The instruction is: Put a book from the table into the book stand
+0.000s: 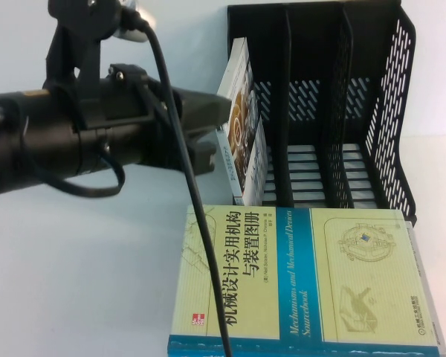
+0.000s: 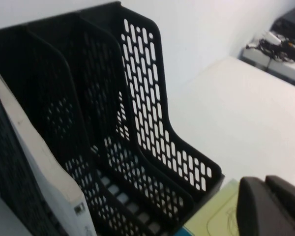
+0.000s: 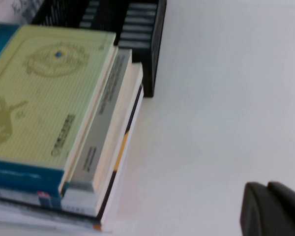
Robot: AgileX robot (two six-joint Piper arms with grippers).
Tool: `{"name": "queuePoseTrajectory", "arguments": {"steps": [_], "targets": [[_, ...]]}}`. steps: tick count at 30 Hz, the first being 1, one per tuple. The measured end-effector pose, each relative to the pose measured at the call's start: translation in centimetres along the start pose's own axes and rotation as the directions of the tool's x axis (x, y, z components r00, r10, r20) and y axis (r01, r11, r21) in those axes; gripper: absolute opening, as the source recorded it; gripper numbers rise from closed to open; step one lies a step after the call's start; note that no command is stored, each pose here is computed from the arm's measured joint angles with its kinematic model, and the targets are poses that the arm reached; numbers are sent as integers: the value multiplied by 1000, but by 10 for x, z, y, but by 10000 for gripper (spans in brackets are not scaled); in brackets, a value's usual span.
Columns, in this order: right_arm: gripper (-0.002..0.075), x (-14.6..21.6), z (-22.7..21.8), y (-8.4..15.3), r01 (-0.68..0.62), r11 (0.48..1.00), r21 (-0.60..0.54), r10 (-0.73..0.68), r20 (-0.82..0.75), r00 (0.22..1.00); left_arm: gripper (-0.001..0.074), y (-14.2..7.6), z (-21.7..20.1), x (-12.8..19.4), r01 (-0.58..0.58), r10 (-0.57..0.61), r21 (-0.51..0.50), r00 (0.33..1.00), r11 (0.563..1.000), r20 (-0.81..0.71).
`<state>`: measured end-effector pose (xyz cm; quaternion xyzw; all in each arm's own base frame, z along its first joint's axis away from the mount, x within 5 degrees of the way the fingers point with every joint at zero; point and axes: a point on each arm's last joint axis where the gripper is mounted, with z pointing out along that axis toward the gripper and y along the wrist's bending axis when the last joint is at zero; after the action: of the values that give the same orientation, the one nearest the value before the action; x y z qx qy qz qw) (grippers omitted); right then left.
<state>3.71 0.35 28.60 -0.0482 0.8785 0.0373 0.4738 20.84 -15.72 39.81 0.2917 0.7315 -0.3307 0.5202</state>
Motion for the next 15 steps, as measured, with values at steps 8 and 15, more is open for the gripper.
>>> {"name": "queuePoseTrajectory", "arguments": {"steps": [8,15], "targets": [[-2,17,24,4,-39,998,-43,39,5,999,1,6,5,-3,-51,54,-39,996,998,71],[-2,17,24,4,-44,998,-48,44,12,999,1,6,5,-3,-57,60,-39,995,998,76]]}}
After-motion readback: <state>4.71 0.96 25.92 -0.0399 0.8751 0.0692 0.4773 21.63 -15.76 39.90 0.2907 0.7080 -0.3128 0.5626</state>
